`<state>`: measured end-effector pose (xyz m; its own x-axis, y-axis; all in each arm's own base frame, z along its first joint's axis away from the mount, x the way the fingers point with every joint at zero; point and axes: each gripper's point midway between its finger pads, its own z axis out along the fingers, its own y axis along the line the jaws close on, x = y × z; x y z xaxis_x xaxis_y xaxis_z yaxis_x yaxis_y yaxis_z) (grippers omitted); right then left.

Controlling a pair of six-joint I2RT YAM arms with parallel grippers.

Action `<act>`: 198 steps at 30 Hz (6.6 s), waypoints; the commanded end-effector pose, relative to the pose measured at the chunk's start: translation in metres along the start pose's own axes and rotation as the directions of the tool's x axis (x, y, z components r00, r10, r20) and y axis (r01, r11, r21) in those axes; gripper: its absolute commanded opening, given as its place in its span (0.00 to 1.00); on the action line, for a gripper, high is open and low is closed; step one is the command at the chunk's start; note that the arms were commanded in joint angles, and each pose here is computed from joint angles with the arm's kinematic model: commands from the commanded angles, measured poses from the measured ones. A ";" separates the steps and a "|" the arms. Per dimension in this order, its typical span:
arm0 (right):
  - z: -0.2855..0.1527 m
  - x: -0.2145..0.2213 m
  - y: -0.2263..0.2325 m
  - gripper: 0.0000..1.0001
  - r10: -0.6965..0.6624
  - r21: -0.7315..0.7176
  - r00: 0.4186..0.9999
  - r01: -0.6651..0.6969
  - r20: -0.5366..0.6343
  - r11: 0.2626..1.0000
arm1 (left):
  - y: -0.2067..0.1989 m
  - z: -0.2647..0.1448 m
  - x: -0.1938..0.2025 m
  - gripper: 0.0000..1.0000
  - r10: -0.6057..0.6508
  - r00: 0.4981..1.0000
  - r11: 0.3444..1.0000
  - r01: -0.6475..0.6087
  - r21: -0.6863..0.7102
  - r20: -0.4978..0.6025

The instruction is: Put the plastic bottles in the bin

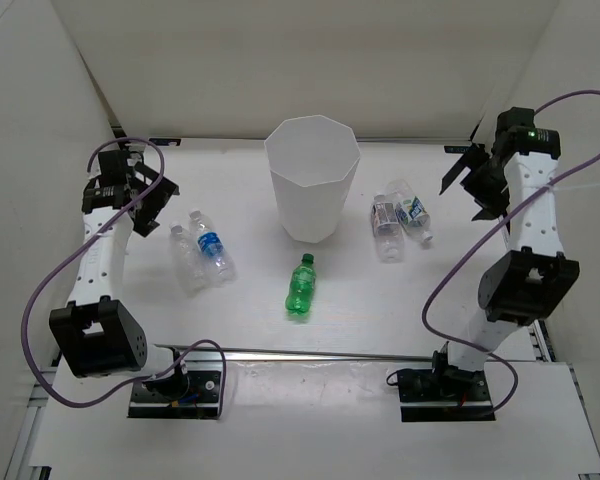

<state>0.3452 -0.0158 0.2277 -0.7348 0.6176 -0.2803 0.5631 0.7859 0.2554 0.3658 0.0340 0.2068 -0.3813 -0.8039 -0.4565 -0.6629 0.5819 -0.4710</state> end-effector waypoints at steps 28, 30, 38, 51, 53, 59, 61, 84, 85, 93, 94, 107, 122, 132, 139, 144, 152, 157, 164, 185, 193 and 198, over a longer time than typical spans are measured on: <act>0.152 -0.040 0.108 0.99 -0.255 -0.235 0.957 0.219 -0.138 0.947 | -0.048 0.026 -0.002 1.00 0.005 0.993 0.991 0.011 0.136 -0.121; 0.165 -0.031 0.101 0.99 -0.257 -0.197 0.952 0.223 -0.168 0.955 | -0.048 0.028 -0.003 1.00 0.014 0.993 0.991 0.002 0.136 -0.121; 0.193 -0.026 0.100 0.99 -0.293 -0.085 0.942 0.283 -0.160 0.955 | -0.061 0.040 0.005 1.00 0.032 0.980 0.984 0.004 0.179 -0.197; 0.205 -0.033 0.082 0.99 -0.271 0.028 0.951 0.278 -0.150 0.960 | -0.057 0.051 0.017 1.00 0.010 0.968 0.986 0.033 0.163 -0.253; 0.212 -0.031 0.075 0.99 -0.269 0.057 0.950 0.281 -0.161 0.958 | -0.057 0.051 0.017 1.00 0.010 0.968 0.986 0.033 0.163 -0.253; 0.226 -0.014 0.064 0.99 -0.259 0.097 0.940 0.286 -0.222 0.953 | -0.057 0.051 0.017 1.00 0.010 0.968 0.986 0.033 0.163 -0.253; 0.232 -0.009 0.057 0.99 -0.256 0.116 0.936 0.289 -0.240 0.950 | -0.057 0.051 0.017 1.00 0.010 0.968 0.986 0.033 0.163 -0.253; 0.067 -0.092 0.103 0.34 -0.149 -0.069 0.970 0.165 0.190 0.984 | -0.049 0.055 0.024 1.00 -0.029 0.951 0.985 0.080 0.153 -0.308; 0.046 -0.096 0.118 0.34 -0.130 -0.170 0.967 0.169 0.219 0.971 | -0.046 0.056 0.026 1.00 -0.031 0.949 0.986 0.081 0.146 -0.313; -0.098 -0.068 0.249 0.38 -0.127 -0.649 0.888 0.415 0.442 0.638 | -0.040 0.054 0.037 1.00 -0.044 0.938 0.986 0.098 0.138 -0.345; -0.130 -0.061 0.265 0.40 -0.123 -0.706 0.880 0.446 0.459 0.551 | -0.040 0.051 0.039 1.00 -0.044 0.935 0.985 0.100 0.143 -0.352; -0.101 0.046 0.360 0.51 -0.332 -0.824 0.863 0.480 0.381 0.302 | -0.040 0.049 0.037 1.00 -0.043 0.940 0.985 0.097 0.144 -0.340; -0.154 0.032 0.332 0.99 -0.277 -0.693 0.778 0.629 0.564 0.353 | -0.031 0.042 -0.005 1.00 -0.060 0.990 0.996 0.068 0.056 -0.129; -0.219 0.025 0.264 0.99 -0.201 -0.656 0.757 0.643 0.621 0.395 | 0.026 0.066 0.044 1.00 -0.067 0.953 0.987 0.019 -0.162 -0.297; -0.202 0.036 0.251 0.99 -0.244 -0.671 0.784 0.617 0.571 0.412 | 0.069 0.051 0.063 1.00 -0.097 0.949 0.948 -0.003 -0.317 -0.299; -0.199 0.040 0.240 0.99 -0.258 -0.684 0.808 0.587 0.530 0.434 | 0.080 0.048 0.067 1.00 -0.077 0.960 0.949 -0.013 -0.316 -0.270; -0.204 0.046 0.228 0.99 -0.271 -0.690 0.809 0.586 0.521 0.424 | 0.099 0.063 0.097 1.00 -0.040 0.940 0.960 -0.058 -0.274 -0.340; -0.208 0.053 0.222 0.99 -0.272 -0.700 0.815 0.579 0.512 0.418 | 0.113 0.074 0.106 1.00 -0.012 0.933 0.941 -0.111 -0.320 -0.359; -0.210 0.062 0.208 0.99 -0.278 -0.686 0.806 0.591 0.523 0.425 | 0.122 0.091 0.122 0.87 0.043 0.906 0.910 -0.210 -0.357 -0.421; -0.210 0.070 0.188 0.99 -0.279 -0.654 0.800 0.596 0.531 0.466 | 0.033 0.071 0.045 0.38 0.147 0.971 0.950 -0.191 -0.247 -0.186; -0.199 0.070 0.191 0.99 -0.291 -0.664 0.815 0.577 0.500 0.476 | -0.155 -0.012 -0.054 0.36 0.040 0.999 0.955 -0.039 0.294 0.005; -0.192 0.071 0.187 0.99 -0.298 -0.654 0.815 0.577 0.496 0.489 | -0.260 -0.066 -0.061 0.37 0.051 0.998 0.784 -0.019 0.620 -0.034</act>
<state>0.3252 0.1713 0.4346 -0.5925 0.2936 -0.7501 -0.3843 0.7154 0.5835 0.5096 -0.0251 0.3722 -0.3454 -0.7753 -0.5288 -0.2891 0.6240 -0.7260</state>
